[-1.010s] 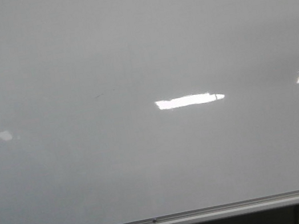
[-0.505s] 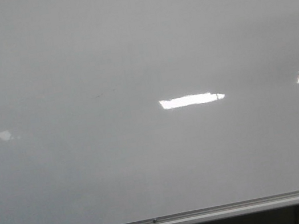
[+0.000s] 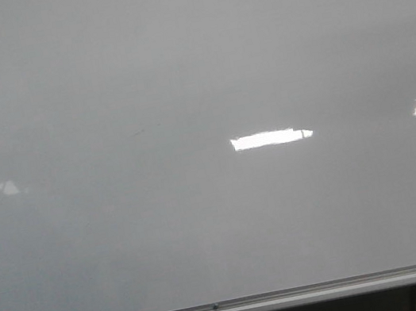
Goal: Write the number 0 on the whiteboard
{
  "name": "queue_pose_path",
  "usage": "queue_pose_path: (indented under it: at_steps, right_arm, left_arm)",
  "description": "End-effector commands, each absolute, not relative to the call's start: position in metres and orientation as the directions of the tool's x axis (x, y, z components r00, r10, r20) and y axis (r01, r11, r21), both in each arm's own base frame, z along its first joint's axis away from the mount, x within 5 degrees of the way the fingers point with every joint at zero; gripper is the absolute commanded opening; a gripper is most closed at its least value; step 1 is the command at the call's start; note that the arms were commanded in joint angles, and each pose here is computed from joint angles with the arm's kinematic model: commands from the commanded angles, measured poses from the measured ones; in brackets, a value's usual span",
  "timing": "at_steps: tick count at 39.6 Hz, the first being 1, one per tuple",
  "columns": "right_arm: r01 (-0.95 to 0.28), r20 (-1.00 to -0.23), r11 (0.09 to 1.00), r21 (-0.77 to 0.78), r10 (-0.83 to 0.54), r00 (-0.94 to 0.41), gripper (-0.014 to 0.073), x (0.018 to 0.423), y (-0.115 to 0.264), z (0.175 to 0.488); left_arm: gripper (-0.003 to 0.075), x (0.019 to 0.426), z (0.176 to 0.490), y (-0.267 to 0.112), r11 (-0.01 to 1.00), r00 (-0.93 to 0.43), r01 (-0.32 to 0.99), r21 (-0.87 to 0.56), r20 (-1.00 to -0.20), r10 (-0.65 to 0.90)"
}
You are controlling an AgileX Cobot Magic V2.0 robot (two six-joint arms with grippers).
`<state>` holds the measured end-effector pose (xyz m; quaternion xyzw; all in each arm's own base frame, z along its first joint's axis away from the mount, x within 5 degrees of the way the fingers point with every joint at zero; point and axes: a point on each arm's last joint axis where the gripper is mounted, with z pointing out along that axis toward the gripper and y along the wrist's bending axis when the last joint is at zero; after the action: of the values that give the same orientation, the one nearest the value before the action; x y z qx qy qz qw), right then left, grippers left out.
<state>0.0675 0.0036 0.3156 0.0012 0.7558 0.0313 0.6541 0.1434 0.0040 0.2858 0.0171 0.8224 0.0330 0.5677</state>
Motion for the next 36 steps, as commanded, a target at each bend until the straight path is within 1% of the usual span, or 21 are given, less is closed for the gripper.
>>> queue_pose_path:
  at_steps: [1, 6, 13, 19, 26, 36]
  right_arm:
    - [-0.031, -0.998, 0.999, 0.043, 0.042, -0.05, 0.0541, 0.069, 0.003, 0.332]
    - [-0.031, -0.998, 0.999, 0.043, 0.042, -0.05, 0.0541, 0.069, 0.003, 0.332]
    - [-0.032, -0.998, 0.999, 0.043, 0.042, -0.05, 0.0541, 0.069, 0.003, 0.332]
    - [-0.032, -0.998, 0.999, 0.043, 0.042, -0.055, 0.0541, 0.069, 0.003, 0.332]
    - [-0.032, -0.997, 0.999, 0.043, 0.041, -0.059, 0.0541, 0.069, 0.003, 0.332]
    - [-0.032, -0.997, 0.999, 0.043, 0.041, -0.06, 0.0541, 0.069, 0.003, 0.332]
  left_arm:
    - [0.0672, 0.171, 0.292, 0.002, 0.997, -0.276, 0.009, 0.082, -0.958, 0.082]
    - [0.0664, 0.191, 0.277, 0.003, 0.997, -0.326, 0.015, 0.079, -0.942, 0.079]
    - [0.0598, 0.22, 0.259, 0.015, 0.997, -0.392, -0.035, 0.068, -0.919, 0.049]
    - [0.0599, 0.247, 0.25, 0.028, 0.995, -0.447, -0.071, 0.065, -0.894, 0.026]
    - [0.0598, 0.279, 0.234, 0.032, 0.996, -0.509, -0.069, 0.065, -0.861, 0.021]
    - [0.0598, 0.307, 0.219, 0.036, 0.996, -0.547, -0.062, 0.066, -0.837, 0.022]
